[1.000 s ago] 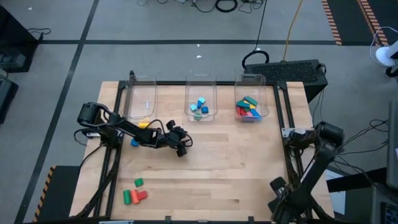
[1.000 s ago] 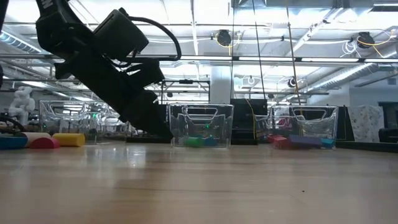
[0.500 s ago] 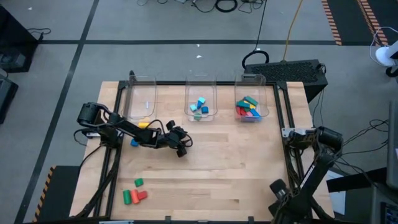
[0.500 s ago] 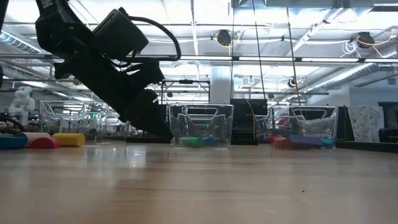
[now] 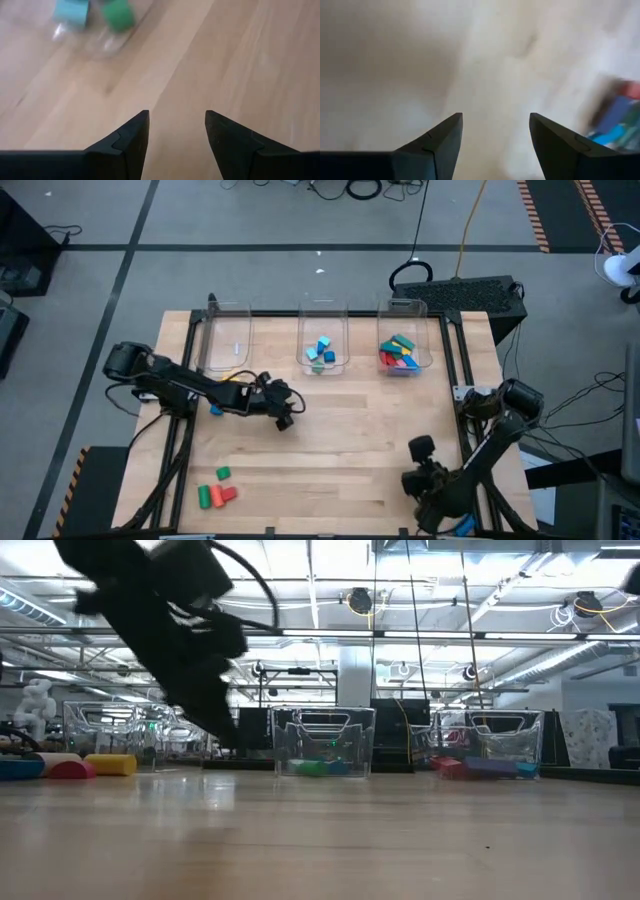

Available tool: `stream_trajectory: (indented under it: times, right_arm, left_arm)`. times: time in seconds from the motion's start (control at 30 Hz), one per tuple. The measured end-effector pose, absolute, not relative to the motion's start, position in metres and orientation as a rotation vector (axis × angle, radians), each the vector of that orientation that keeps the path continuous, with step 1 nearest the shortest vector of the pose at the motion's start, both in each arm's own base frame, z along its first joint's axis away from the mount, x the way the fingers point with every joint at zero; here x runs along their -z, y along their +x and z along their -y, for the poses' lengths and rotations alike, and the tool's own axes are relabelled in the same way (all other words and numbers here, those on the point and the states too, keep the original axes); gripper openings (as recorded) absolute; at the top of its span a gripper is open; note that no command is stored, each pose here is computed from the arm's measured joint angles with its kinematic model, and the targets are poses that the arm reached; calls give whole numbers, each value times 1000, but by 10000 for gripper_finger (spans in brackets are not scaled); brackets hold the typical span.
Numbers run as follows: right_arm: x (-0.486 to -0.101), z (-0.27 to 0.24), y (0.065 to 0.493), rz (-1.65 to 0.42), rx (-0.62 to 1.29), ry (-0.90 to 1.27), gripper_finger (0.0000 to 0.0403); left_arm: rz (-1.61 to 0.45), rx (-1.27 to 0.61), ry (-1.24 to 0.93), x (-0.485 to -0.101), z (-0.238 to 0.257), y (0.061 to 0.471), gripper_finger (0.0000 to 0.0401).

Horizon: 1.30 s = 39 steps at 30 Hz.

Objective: Sort blocks by size
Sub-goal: Put the red half circle block into the center transparent bin

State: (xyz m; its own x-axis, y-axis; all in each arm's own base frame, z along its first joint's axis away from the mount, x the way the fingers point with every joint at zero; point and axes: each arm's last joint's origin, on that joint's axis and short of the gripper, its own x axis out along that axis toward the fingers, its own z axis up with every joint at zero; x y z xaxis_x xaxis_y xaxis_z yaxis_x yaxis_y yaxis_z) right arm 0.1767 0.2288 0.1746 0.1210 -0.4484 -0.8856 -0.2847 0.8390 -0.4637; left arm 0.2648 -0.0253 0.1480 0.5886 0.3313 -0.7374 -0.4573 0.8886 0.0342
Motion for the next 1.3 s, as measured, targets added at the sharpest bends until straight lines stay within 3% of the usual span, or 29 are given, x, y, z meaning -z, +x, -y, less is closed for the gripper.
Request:
stream_trajectory:
  times: [0.33, 0.57, 0.77, 1.3]
  right_arm:
    - [-174, -187, 223, -1396, 383, -485, 215]
    - [-167, -171, 260, -1305, 217, -327, 215]
    - [-168, -168, 283, -1206, 98, -243, 215]
    - [-170, -165, 294, -1148, 95, -177, 215]
  left_arm:
    - [-1200, -464, -275, -176, 31, 212, 196]
    - [-1431, -466, -146, -175, 27, 188, 196]
    - [-1483, -459, -127, -175, 23, 185, 196]
    - [-1621, -548, -323, -147, -11, 163, 196]
